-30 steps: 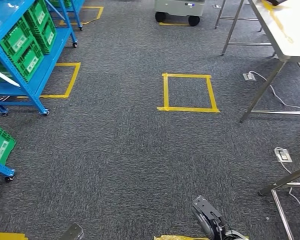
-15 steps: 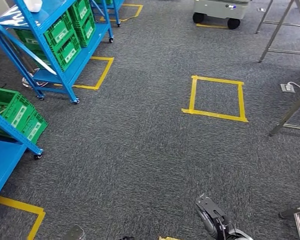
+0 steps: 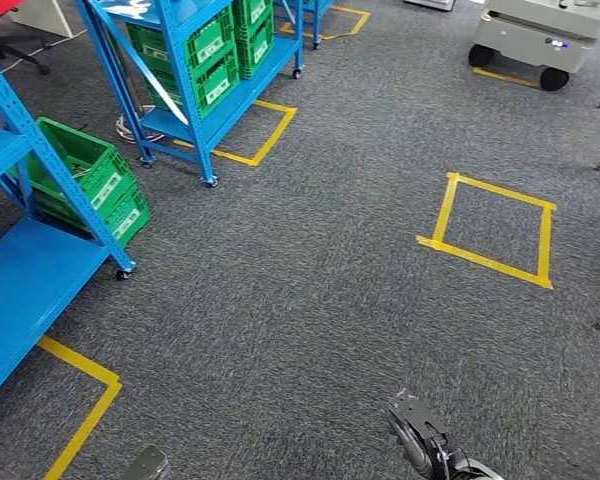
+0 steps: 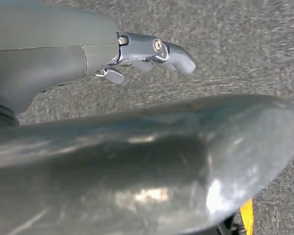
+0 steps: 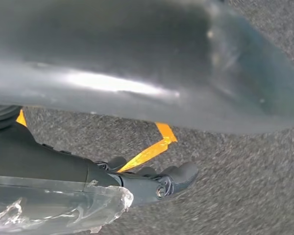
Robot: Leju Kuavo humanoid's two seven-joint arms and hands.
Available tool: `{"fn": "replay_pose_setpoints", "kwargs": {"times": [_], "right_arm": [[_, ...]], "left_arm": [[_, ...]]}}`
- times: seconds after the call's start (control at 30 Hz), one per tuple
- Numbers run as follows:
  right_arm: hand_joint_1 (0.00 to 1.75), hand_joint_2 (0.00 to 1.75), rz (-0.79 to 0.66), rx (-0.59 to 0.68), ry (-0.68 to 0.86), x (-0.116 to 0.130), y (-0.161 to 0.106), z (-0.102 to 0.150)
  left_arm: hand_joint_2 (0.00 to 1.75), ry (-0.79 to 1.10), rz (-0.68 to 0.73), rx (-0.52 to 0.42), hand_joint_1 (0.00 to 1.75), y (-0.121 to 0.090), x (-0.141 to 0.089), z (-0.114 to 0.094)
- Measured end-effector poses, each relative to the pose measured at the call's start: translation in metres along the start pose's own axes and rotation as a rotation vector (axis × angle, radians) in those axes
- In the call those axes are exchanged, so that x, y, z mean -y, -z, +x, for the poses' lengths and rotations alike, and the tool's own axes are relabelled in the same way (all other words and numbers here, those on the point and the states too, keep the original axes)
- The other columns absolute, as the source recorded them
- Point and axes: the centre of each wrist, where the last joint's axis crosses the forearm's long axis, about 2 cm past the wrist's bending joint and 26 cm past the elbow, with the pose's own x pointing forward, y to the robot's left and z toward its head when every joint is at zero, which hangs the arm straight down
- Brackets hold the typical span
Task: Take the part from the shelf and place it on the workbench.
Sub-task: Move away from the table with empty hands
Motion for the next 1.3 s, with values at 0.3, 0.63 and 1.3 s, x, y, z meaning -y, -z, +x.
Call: {"fn": "replay_pose_setpoints", "kwargs": {"times": [0.3, 0.63, 1.3], "right_arm": [[0.0, 0.0, -0.004, 0.009, -0.013, 0.0024, -0.0023, 0.0025], [0.0, 0.0, -0.003, 0.011, -0.018, 0.0021, -0.0037, 0.0018], [0.0, 0.0, 0.003, 0.012, -0.058, 0.0025, -0.0064, 0.0034]], "left_arm": [[0.0, 0.0, -0.004, -0.002, 0.0, -0.0005, 0.0019, -0.0012], [0.0, 0.007, -0.003, 0.001, 0.0, 0.0004, -0.0003, 0.0003], [0.0, 0.011, -0.007, -0.004, 0.0, 0.0005, -0.0004, -0.0009]]}}
